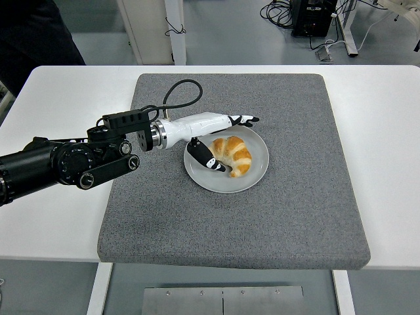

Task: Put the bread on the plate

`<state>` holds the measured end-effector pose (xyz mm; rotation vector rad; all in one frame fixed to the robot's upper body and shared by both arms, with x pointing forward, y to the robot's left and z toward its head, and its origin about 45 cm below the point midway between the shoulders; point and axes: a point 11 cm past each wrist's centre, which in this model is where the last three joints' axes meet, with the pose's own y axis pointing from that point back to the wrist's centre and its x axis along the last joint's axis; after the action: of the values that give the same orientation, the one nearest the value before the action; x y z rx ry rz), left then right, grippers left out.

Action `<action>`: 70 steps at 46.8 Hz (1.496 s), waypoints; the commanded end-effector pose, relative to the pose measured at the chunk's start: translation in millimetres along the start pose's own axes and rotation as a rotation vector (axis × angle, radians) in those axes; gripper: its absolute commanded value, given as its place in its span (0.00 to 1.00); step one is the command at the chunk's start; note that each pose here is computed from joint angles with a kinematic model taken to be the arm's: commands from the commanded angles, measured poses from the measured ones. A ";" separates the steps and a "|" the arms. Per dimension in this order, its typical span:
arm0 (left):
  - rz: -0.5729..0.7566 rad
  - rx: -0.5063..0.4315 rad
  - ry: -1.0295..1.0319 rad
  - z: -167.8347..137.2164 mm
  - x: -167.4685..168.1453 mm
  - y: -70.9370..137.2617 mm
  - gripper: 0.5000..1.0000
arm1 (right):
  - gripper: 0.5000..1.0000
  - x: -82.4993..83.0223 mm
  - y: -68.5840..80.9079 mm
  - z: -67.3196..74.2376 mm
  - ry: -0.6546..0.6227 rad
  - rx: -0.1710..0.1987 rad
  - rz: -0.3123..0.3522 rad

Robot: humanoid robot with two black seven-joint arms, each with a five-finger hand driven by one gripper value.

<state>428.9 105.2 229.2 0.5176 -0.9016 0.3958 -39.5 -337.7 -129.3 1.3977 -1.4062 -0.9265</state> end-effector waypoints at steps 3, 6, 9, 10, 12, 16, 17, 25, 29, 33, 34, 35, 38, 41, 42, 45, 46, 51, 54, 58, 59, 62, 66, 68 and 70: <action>0.034 0.002 0.073 -1.5 16.7 4.4 0.93 | 1.00 0.0 0.0 0.0 0.000 0.000 0.000; 0.075 -0.007 0.155 -1.3 29.6 7.1 0.94 | 1.00 0.0 0.0 0.0 0.000 0.000 0.000; 0.114 -0.021 0.244 -0.6 38.8 8.8 0.94 | 1.00 0.0 0.0 0.0 0.000 0.000 0.000; 0.125 -0.025 0.268 -0.1 41.1 8.9 0.94 | 1.00 0.0 0.0 0.0 0.000 0.000 0.000; 0.152 -0.030 0.308 -0.2 46.0 9.7 0.94 | 1.00 0.0 0.0 0.0 0.000 0.000 0.000; 0.182 -0.028 0.357 -3.1 50.9 12.9 0.94 | 1.00 0.0 0.0 0.0 0.000 0.000 0.000; 0.190 -0.028 0.366 -4.0 52.7 14.0 0.94 | 1.00 0.0 0.0 0.0 0.000 0.000 0.000; 0.267 -0.025 0.463 -10.1 63.3 19.7 0.94 | 1.00 0.0 0.0 0.0 0.000 0.000 0.000; 0.327 -0.018 0.522 -13.9 71.1 22.5 0.94 | 1.00 0.0 0.0 0.0 0.000 0.000 0.000; 0.397 -0.001 0.579 -22.0 76.3 28.8 0.94 | 1.00 0.0 0.0 0.0 0.000 0.000 0.000; 0.412 0.002 0.594 -23.6 76.3 29.7 0.94 | 1.00 0.0 0.0 0.0 0.000 0.000 0.000; 0.426 0.003 0.609 -24.3 77.7 30.3 0.94 | 1.00 0.0 0.0 0.0 0.000 0.000 0.000; 0.473 0.012 0.655 -28.4 80.7 32.8 0.94 | 1.00 0.0 0.0 0.0 0.000 0.000 0.000; 0.527 0.022 0.702 -33.3 84.2 35.7 0.94 | 1.00 0.0 0.0 0.0 0.000 0.000 0.000; 0.542 0.027 0.718 -35.5 83.7 36.3 0.94 | 1.00 0.0 0.0 0.0 0.000 0.000 0.000; 0.604 0.049 0.771 -47.5 84.2 41.7 0.94 | 1.00 0.0 0.0 0.0 0.000 0.000 0.000; 0.625 0.051 0.789 -50.5 85.9 43.1 0.94 | 1.00 0.0 0.0 0.0 0.000 0.000 0.000; 0.727 0.059 0.887 -65.8 87.6 44.9 0.95 | 1.00 0.0 0.0 0.0 0.000 0.000 0.000; 0.776 0.058 0.929 -71.6 85.9 42.4 0.95 | 1.00 0.0 0.0 0.0 0.000 0.000 0.000; 0.811 0.066 0.978 -76.7 78.7 37.9 0.95 | 1.00 0.0 0.0 0.0 0.000 0.000 0.000; 0.818 0.064 0.987 -76.7 78.6 36.9 0.95 | 1.00 0.0 0.0 0.0 0.000 0.000 0.000; 0.842 0.049 1.019 -74.4 81.0 33.3 0.95 | 1.00 0.0 0.0 0.0 0.000 0.000 0.000; 0.897 0.050 1.086 -80.5 80.4 34.4 0.95 | 1.00 0.0 0.0 0.0 0.000 0.000 0.000; 0.927 0.056 1.119 -85.0 79.8 35.3 0.95 | 1.00 0.0 0.0 0.0 0.000 0.000 0.000; 0.958 0.053 1.156 -87.4 79.8 34.7 0.95 | 1.00 0.0 0.0 0.0 0.000 0.000 0.000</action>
<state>508.3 190.5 261.4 -0.1484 0.0196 1.3712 -39.5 -337.7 -129.3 1.3976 -1.4062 -0.9266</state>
